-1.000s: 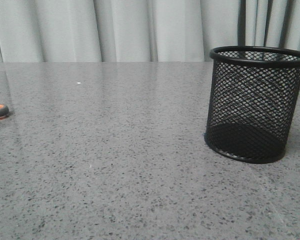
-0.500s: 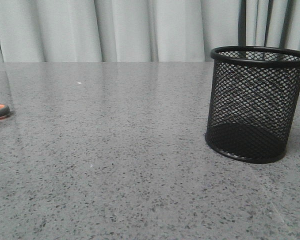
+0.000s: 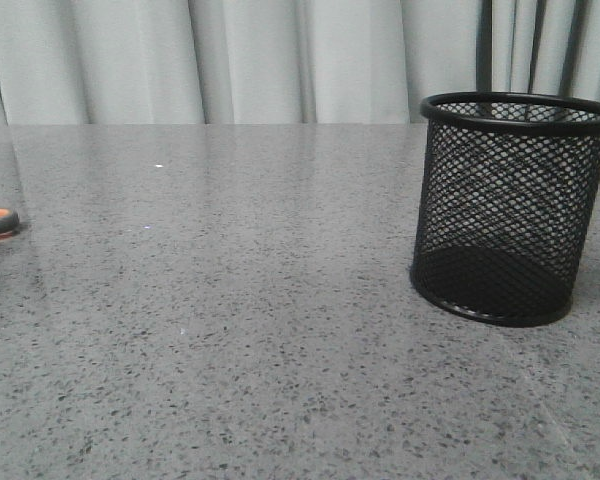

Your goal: Put scissors into bucket

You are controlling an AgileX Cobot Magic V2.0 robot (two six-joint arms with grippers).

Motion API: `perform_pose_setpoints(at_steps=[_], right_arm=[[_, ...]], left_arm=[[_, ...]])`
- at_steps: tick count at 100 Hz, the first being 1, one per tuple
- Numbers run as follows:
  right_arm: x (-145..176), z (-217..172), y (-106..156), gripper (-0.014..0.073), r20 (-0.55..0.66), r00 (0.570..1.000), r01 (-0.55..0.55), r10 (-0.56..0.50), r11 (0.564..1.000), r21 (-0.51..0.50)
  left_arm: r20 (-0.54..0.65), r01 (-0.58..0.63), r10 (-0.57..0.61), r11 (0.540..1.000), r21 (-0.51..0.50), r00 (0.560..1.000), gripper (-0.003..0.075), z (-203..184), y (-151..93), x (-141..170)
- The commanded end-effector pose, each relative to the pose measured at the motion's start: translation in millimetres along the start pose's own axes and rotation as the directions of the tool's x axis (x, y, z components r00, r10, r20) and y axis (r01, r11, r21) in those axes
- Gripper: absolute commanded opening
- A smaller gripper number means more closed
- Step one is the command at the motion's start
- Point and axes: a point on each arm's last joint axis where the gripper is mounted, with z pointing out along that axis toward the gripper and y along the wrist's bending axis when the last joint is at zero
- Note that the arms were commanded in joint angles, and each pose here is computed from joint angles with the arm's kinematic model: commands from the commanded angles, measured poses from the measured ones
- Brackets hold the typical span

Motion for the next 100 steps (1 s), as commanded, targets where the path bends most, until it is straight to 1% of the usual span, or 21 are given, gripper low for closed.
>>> perform_pose_setpoints(at_steps=[1, 2, 7, 11, 15, 19, 27, 34, 38, 43, 51, 53, 58, 68, 73, 78, 83, 88, 93, 96, 100], right_arm=[[-18.5, -2.1, 4.4, 0.0281, 0.110, 0.994, 0.010, -0.007, 1.000, -0.019], [-18.5, -2.1, 4.4, 0.0281, 0.110, 0.994, 0.010, -0.007, 1.000, -0.019], [-18.3, -2.1, 5.1, 0.0281, 0.108, 0.994, 0.011, -0.008, 1.000, -0.026], [-18.2, -2.1, 5.5, 0.0281, 0.107, 0.994, 0.012, -0.009, 0.999, -0.030], [-18.0, -2.1, 6.2, 0.0281, 0.105, 0.994, 0.013, -0.009, 0.999, -0.037], [-17.9, -2.1, 6.5, 0.0281, 0.104, 0.994, 0.014, -0.010, 0.999, -0.040], [-17.6, -2.1, 7.5, 0.0281, 0.102, 0.995, 0.016, -0.011, 0.999, -0.050], [-17.3, -2.2, 8.4, 0.0281, 0.099, 0.995, 0.018, -0.012, 0.998, -0.059], [-17.2, -2.2, 8.9, 0.0281, 0.098, 0.995, 0.018, -0.012, 0.998, -0.064], [-16.8, -2.2, 9.8, 0.0281, 0.094, 0.996, 0.020, -0.013, 0.997, -0.073], [-16.2, -2.2, 11.1, 0.0281, 0.089, 0.996, 0.022, -0.015, 0.996, -0.085], [-15.9, -2.2, 11.5, 0.0281, 0.085, 0.996, 0.023, -0.016, 0.996, -0.089], [-15.7, -2.3, 12.2, 0.0281, 0.083, 0.996, 0.027, -0.019, 0.995, -0.096], [-15.2, -2.4, 13.7, 0.0281, 0.080, 0.997, 0.030, -0.021, 0.993, -0.110], [-15.0, -2.5, 14.5, 0.0281, 0.077, 0.997, 0.031, -0.022, 0.992, -0.119], [-14.7, -2.6, 15.5, 0.0281, 0.075, 0.997, 0.033, -0.023, 0.991, -0.128], [-14.5, -2.6, 16.0, 0.0281, 0.074, 0.997, 0.034, -0.024, 0.991, -0.133], [-14.3, -2.7, 16.6, 0.0281, 0.072, 0.997, 0.035, -0.025, 0.990, -0.139], [-14.1, -2.7, 16.8, 0.0281, 0.069, 0.997, 0.035, -0.025, 0.989, -0.141], [-13.9, -2.7, 16.8, 0.0281, 0.068, 0.997, 0.035, -0.026, 0.989, -0.141], [-13.5, -2.6, 16.8, 0.0281, 0.064, 0.998, 0.035, -0.026, 0.989, -0.141]], left_arm=[[-0.080, -0.237, 0.233, 0.970, -0.047, 0.969, 0.0315, 2.6, 6.2, -18.0], [-0.094, -0.266, 0.260, 0.962, -0.059, 0.961, 0.0315, 2.7, 7.5, -19.1], [-0.152, -0.387, 0.376, 0.921, -0.049, 0.914, 0.0315, 9.0, 4.2, -25.0], [-0.182, -0.480, 0.467, 0.877, -0.031, 0.865, 0.0314, 13.7, -0.2, -29.5], [-0.190, -0.533, 0.522, 0.846, -0.010, 0.832, 0.0314, 18.3, -5.5, -34.0], [-0.187, -0.559, 0.550, 0.829, 0.007, 0.814, 0.0314, 22.6, -9.9, -37.7], [-0.178, -0.563, 0.563, 0.825, 0.059, 0.807, 0.0312, 31.0, -17.1, -40.0], [-0.171, -0.579, 0.590, 0.808, 0.113, 0.789, 0.0311, 36.1, -22.1, -40.0], [-0.150, -0.564, 0.583, 0.812, 0.150, 0.799, 0.0308, 37.7, -26.1, -39.9], [-0.110, -0.547, 0.577, 0.808, 0.219, 0.809, 0.0270, 38.1, -32.2, -39.0], [-0.071, -0.560, 0.612, 0.760, 0.330, 0.788, 0.0163, 38.0, -37.8, -34.1], [-0.073, -0.557, 0.613, 0.757, 0.342, 0.787, 0.0143, 38.0, -37.3, -32.7], [-0.089, -0.542, 0.600, 0.768, 0.341, 0.795, 0.0121, 38.9, -33.9, -30.7], [-0.109, -0.516, 0.571, 0.797, 0.315, 0.814, 0.0124, 38.9, -24.4, -30.5], [-0.105, -0.511, 0.558, 0.808, 0.293, 0.823, 0.0141, 38.6, -20.4, -32.4], [-0.094, -0.512, 0.553, 0.814, 0.274, 0.828, 0.0185, 37.8, -18.2, -35.5], [-0.087, -0.514, 0.550, 0.816, 0.264, 0.830, 0.0260, 37.6, -16.9, -38.2], [-0.081, -0.513, 0.548, 0.818, 0.261, 0.833, 0.0356, 37.7, -16.3, -39.9], [-0.082, -0.523, 0.555, 0.816, 0.245, 0.828, 0.0417, 39.2, -14.6, -41.7], [-0.086, -0.539, 0.567, 0.812, 0.223, 0.819, 0.0434, 39.7, -12.5, -42.3], [-0.099, -0.571, 0.593, 0.800, 0.184, 0.799, 0.0428, 40.3, -8.3, -43.0]])
